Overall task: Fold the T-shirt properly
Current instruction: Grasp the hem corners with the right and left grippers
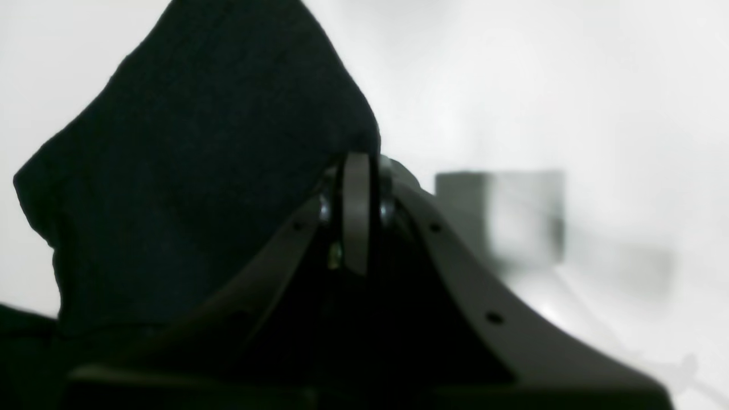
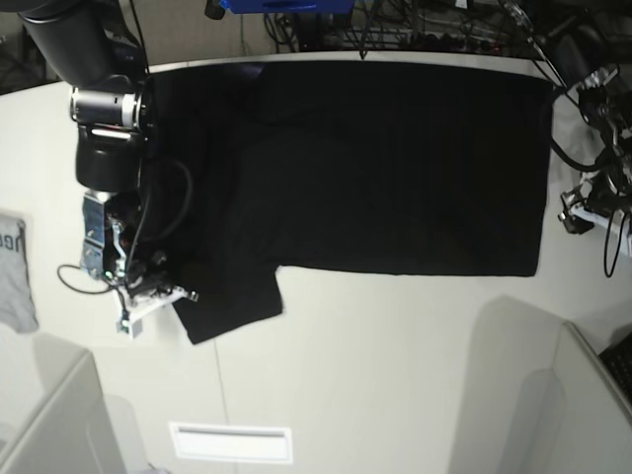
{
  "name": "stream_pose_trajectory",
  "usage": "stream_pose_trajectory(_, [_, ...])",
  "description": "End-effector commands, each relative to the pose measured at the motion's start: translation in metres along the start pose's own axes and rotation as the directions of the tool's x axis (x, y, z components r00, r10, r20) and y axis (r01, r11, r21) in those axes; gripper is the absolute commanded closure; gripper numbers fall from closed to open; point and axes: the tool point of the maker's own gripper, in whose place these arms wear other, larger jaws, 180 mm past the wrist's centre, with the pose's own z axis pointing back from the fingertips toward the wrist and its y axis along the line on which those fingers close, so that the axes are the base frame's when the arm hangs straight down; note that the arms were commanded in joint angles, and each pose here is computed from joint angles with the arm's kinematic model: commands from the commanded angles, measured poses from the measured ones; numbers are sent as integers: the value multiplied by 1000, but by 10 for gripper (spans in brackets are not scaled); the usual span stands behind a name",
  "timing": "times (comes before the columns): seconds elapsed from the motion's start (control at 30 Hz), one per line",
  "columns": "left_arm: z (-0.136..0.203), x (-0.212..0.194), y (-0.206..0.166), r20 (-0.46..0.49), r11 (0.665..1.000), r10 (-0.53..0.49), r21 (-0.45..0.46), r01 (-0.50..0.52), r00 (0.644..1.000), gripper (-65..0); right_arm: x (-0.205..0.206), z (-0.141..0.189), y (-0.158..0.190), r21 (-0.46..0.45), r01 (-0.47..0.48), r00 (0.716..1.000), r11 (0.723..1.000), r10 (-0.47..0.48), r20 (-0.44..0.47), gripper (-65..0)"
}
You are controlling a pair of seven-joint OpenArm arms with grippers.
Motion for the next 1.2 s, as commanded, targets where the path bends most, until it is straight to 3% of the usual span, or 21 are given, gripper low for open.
stream_pose_trajectory(0.0, [-4,24,-3,35,1000,-22,-2,22,999,-436,3,2,0,-9,-9,1000,1000,9,-20,0])
stream_pose_trajectory(0.23, [-52,40,-26,-96,999,-46,-9,45,994,-439,3,2,0,-9,-9,1000,1000,9,-20,0])
stream_pose_trajectory(0.43, [-62,65,-57,-31,993,-111,-47,109,993,-439,3,2,0,-9,-9,1000,1000,9,-20,0])
stream_pose_trajectory(0.6, [-80,52,-60,-92,996,-69,-68,63,993,-439,4,2,0,-8,-9,1000,1000,9,-18,0])
stream_pose_trajectory(1.1, [-96,24,-74,-117,995,-45,-97,33,992,-436,8,3,1,-7,-10,1000,1000,10,-11,0])
stream_pose_trajectory(1.17, [-97,22,-76,-118,995,-44,-99,33,992,-405,8,3,1,-7,-10,1000,1000,10,-11,0])
